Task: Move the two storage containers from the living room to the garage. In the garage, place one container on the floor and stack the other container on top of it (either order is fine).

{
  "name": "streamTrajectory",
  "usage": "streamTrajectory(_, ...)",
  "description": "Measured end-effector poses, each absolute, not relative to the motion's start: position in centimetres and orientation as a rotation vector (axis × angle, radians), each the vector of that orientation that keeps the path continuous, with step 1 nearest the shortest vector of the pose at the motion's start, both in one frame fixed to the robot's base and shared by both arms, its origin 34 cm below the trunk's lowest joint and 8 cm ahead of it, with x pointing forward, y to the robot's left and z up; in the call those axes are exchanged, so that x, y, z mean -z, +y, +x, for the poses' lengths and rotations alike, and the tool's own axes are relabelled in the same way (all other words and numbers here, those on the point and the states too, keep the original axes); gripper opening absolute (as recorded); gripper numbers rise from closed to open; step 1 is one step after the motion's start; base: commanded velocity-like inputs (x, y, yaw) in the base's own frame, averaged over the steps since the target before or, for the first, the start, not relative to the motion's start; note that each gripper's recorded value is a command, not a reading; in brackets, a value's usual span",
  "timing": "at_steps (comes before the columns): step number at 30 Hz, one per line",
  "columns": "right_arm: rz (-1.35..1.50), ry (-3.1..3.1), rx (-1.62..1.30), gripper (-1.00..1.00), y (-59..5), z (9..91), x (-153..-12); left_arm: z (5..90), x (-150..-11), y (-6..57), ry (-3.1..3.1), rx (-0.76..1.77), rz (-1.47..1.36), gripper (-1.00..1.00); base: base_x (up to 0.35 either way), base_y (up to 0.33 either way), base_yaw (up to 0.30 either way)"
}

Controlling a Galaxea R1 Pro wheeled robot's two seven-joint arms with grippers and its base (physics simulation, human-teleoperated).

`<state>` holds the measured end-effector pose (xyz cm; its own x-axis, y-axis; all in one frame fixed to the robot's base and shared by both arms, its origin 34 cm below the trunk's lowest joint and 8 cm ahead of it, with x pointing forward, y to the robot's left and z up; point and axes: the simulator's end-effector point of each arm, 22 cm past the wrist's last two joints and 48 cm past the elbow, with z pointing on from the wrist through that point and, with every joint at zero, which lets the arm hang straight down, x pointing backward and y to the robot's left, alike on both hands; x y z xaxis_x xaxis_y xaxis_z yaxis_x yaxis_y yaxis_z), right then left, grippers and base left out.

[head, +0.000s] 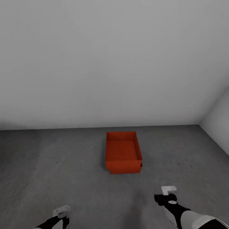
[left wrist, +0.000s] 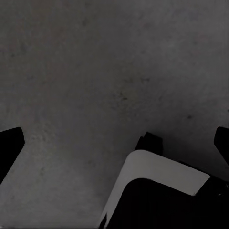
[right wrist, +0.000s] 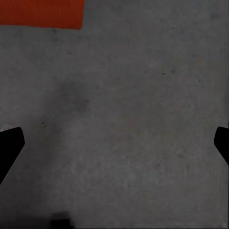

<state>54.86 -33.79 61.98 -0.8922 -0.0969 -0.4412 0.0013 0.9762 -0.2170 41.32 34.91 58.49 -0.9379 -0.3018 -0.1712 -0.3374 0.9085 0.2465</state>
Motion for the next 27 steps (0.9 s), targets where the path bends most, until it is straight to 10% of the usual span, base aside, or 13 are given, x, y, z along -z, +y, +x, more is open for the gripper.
streamTrajectory(27, -0.034, 3.161, 0.161, 1.00, -31.8, 16.1, -56.9, 22.2, -56.4, 33.2, 3.121, -0.323, -0.456, 1.00, 0.000, 0.000, 0.000)
